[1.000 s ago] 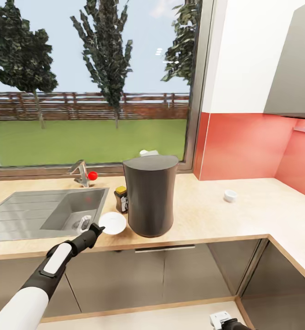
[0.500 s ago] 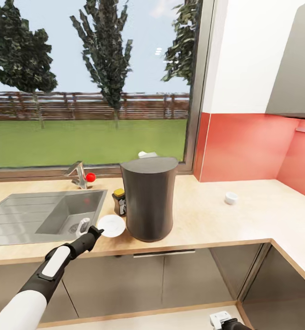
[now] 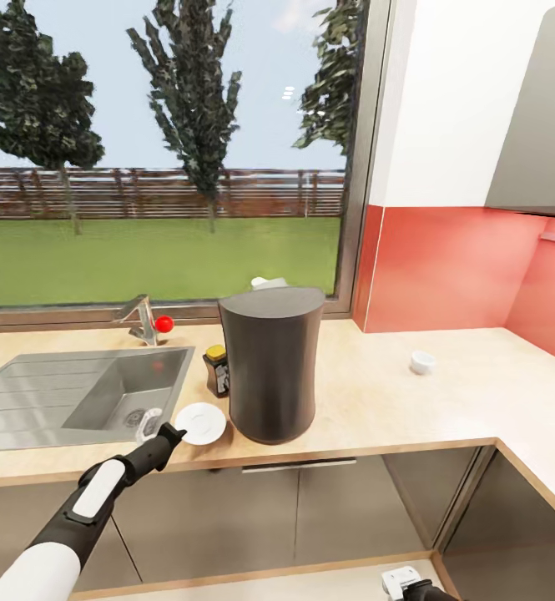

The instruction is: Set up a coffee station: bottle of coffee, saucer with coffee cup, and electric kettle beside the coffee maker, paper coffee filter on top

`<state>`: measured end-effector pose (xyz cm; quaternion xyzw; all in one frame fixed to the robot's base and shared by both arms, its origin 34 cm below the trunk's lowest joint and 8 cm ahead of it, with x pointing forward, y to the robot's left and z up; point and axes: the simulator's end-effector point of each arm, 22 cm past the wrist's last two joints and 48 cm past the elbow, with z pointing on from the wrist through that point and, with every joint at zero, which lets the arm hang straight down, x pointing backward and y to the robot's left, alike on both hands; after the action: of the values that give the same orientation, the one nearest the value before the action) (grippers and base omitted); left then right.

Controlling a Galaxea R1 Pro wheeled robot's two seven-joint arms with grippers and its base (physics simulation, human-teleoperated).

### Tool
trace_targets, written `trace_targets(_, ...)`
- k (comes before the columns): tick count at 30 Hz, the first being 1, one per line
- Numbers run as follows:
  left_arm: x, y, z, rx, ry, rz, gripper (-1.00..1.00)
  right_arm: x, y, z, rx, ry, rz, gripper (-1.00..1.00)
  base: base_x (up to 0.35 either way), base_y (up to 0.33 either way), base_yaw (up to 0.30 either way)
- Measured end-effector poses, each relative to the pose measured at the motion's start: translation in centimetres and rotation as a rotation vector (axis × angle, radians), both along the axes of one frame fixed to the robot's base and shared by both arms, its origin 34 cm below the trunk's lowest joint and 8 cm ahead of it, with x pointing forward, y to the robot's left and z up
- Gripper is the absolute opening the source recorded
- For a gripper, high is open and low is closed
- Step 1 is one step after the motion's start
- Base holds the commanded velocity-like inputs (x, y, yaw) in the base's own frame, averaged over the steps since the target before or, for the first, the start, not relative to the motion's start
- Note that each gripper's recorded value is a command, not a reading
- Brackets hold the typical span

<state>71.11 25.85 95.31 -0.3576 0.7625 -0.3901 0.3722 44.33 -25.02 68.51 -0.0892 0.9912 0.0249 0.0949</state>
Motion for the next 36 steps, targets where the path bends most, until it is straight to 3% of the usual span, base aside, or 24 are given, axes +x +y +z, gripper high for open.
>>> trace_targets(13,-0.4,0.3,-0.4,0.004,0.009,0.003,-1.0,-0.6,-0.1,-0.2,-0.005,0.009,0.003,1.0,0.123,0.0,0.0)
trace_targets(33,-0.5,0.8,-1.2,0.013,0.023,0.022,-1.0,-1.4,-0.1,-0.6,-0.005,0.02,0.003,1.0,0.005,0.0,0.0)
trace_targets(34,-0.6,0.9,-1.4,0.019,0.034,0.027,1.0,-1.4,-0.1,-0.6,-0.005,0.02,0.003,1.0,0.0,0.0,0.0)
trace_targets(36,-0.8,1.3,-2.0,0.037,0.06,0.037,1.0,-1.4,-0.1,-0.6,-0.005,0.02,0.003,1.0,0.0,0.0,0.0)
